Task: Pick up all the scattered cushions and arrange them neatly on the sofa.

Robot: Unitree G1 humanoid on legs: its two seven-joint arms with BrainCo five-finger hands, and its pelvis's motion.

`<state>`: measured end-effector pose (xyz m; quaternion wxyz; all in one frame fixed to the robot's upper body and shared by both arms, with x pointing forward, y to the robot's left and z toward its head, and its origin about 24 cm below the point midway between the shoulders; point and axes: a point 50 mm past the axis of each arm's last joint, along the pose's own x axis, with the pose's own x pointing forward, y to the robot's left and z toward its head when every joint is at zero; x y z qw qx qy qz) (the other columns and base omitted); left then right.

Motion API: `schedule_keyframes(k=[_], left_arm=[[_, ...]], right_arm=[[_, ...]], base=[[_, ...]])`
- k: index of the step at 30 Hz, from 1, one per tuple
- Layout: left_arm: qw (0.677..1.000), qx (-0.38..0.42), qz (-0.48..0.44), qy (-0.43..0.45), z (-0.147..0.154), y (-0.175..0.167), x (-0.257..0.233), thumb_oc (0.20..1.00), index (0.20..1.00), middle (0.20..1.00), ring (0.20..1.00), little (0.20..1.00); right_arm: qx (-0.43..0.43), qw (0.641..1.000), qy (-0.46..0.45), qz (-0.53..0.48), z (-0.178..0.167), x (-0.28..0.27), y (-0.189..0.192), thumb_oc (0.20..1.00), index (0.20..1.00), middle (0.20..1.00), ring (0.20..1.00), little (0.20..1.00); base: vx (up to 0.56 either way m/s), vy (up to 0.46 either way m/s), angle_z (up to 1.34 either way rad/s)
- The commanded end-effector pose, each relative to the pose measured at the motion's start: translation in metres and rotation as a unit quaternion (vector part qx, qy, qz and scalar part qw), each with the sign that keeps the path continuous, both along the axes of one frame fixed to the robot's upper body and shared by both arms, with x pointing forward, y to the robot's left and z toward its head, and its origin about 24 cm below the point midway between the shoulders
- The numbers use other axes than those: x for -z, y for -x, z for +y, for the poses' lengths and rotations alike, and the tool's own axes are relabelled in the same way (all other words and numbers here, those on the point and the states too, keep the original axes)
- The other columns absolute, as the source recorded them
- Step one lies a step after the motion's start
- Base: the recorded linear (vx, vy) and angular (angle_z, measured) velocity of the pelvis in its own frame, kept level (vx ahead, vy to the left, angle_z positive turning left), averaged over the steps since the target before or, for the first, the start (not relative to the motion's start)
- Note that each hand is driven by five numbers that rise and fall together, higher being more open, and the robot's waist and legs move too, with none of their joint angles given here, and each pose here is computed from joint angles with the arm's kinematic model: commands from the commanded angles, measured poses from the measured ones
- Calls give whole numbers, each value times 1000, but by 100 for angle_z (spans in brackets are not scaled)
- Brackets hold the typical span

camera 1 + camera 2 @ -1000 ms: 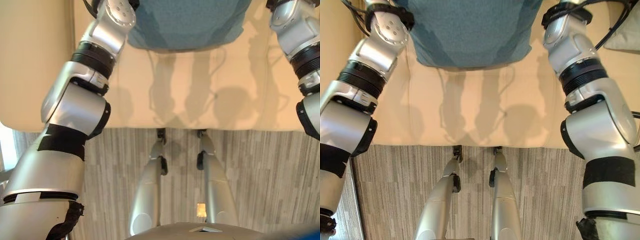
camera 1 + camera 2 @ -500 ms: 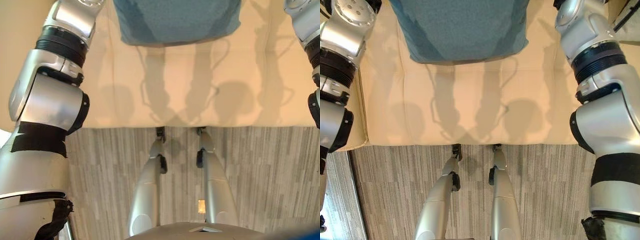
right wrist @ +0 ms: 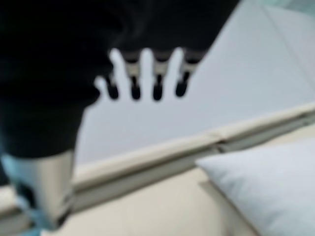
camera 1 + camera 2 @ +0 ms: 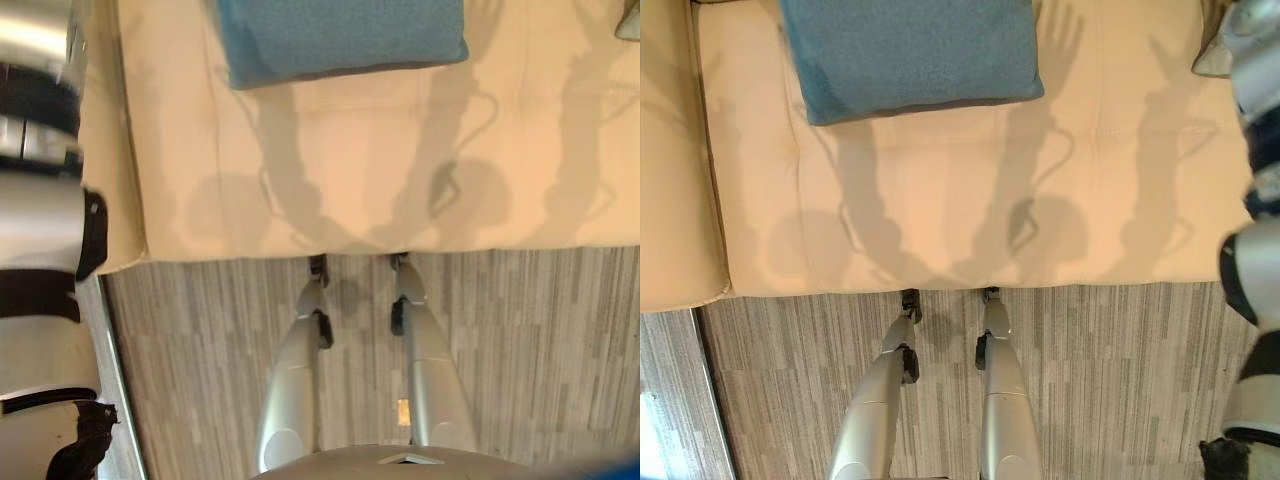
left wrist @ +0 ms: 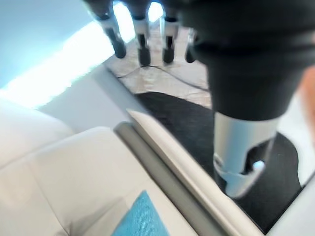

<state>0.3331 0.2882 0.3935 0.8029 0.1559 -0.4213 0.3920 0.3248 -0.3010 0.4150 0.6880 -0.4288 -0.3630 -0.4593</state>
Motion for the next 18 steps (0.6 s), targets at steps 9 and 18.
schedule_keyframes(k=[9,18], left_arm=[[945,45,304,115,25,46,289,1000,1000,1000,1000,1000],[756,-19,627,187,25,158,458,1000,1000,1000,1000,1000]], right_arm=[[-27,947,-191,257,-58,274,43,1000,1000,1000,1000,1000],[-1,846,-292,447,-54,403,111,1000,1000,1000,1000,1000]], base=[[66,-15,2],[49,21,4]])
